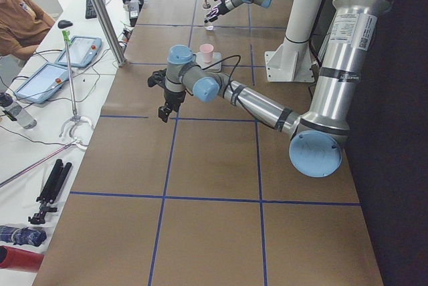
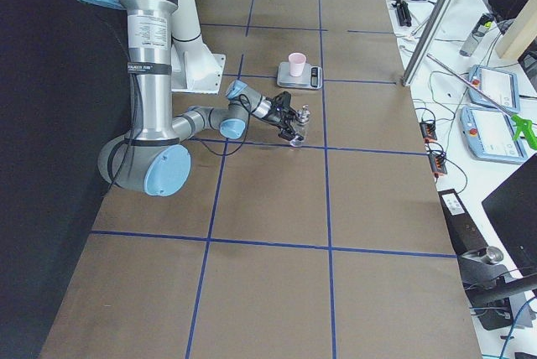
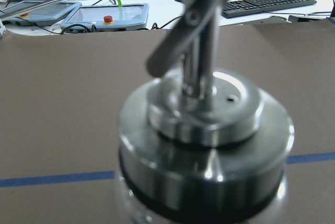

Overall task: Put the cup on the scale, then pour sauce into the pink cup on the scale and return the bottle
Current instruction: 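Lower the glass dispenser onto the table with the right gripper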

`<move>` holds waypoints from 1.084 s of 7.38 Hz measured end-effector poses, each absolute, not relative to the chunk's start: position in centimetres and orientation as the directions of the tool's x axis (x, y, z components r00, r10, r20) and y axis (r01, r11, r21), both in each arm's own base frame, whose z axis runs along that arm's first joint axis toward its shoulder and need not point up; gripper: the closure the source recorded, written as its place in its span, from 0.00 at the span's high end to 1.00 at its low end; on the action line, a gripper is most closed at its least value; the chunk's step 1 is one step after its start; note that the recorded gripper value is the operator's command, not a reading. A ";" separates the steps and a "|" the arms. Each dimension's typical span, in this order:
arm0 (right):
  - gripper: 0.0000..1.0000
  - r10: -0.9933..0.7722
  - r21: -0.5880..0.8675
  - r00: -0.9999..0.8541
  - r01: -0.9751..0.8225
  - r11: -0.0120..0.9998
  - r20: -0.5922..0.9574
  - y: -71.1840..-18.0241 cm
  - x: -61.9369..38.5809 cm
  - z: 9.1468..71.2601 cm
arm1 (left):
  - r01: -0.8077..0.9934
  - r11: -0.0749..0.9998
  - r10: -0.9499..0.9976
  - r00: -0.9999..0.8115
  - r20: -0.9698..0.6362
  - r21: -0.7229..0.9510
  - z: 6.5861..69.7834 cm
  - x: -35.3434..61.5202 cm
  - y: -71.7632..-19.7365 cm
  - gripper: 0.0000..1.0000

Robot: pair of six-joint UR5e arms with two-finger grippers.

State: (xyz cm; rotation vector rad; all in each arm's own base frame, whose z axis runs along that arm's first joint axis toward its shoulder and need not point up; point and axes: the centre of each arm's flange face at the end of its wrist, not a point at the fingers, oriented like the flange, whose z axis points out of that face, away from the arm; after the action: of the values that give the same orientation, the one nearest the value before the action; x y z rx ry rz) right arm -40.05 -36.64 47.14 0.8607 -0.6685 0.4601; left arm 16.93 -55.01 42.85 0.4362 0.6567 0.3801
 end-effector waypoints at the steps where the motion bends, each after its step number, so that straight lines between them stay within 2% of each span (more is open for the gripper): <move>1: 0.99 0.104 0.538 0.709 -0.614 0.578 0.698 -36.6 -40.1 47.2 | -0.200 0.843 0.468 0.730 -0.498 0.499 42.9 17.0 -55.0 0.78; 8: 1.00 0.086 0.534 0.705 -0.606 0.589 0.704 -35.7 -40.8 46.9 | -0.200 0.843 0.469 0.730 -0.498 0.499 42.9 17.0 -55.0 0.78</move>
State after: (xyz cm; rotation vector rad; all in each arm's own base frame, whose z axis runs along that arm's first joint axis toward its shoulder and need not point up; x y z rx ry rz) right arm -40.78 -35.69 46.95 0.8534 -0.6848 0.4420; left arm 17.01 -54.99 42.87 0.4355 0.6569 0.3812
